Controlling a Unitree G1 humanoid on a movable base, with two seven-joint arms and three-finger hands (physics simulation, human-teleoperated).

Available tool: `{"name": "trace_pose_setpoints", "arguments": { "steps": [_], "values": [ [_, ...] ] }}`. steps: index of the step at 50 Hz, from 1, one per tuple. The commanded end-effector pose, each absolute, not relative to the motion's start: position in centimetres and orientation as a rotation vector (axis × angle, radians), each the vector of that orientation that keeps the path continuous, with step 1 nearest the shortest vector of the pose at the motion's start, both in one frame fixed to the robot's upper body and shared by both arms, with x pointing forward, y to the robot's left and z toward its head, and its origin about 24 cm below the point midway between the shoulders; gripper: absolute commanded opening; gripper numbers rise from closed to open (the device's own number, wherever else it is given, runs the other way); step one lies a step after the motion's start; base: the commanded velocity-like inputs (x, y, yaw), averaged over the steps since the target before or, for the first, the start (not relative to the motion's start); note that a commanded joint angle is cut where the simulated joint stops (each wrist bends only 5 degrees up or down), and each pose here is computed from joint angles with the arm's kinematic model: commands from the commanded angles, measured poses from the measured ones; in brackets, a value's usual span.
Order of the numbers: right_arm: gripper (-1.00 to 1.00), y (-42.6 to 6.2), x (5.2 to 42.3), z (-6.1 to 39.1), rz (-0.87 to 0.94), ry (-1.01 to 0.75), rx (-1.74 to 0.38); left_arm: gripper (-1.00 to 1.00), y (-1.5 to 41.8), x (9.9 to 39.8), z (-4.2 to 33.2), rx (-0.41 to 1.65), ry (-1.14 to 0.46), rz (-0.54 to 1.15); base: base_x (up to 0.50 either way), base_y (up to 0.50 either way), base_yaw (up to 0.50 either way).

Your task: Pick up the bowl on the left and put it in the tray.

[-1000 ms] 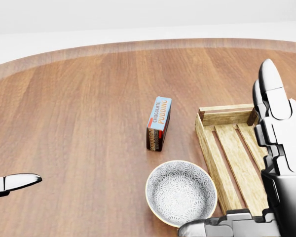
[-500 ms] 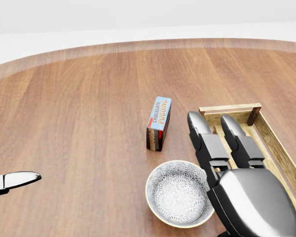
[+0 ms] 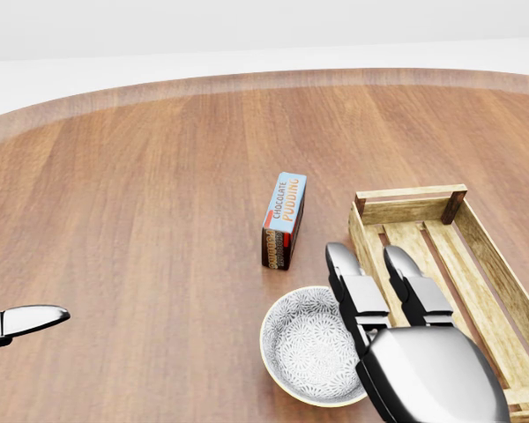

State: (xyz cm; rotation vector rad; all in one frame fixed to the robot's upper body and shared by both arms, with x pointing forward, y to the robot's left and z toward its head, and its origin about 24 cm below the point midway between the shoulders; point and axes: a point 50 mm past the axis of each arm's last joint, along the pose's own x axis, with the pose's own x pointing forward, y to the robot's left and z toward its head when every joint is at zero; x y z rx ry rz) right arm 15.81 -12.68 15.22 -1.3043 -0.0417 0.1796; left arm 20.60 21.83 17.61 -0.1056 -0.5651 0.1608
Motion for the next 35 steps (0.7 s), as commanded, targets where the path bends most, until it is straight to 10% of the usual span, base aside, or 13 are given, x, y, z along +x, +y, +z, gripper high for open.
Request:
{"name": "trace_pose_setpoints", "arguments": {
  "steps": [1,35],
  "values": [
    [1.0,-12.5,16.0,13.7,0.253,0.008,-1.304,1.0,21.9,20.6,17.6,-0.106,-0.565,0.162,0.0,0.0,0.0],
    [1.0,-14.2,18.0,10.9,0.289,0.134,-1.275,1.0,21.7,20.8,17.4,-0.106,-0.554,0.158,0.0,0.0,0.0]
  ]
}}
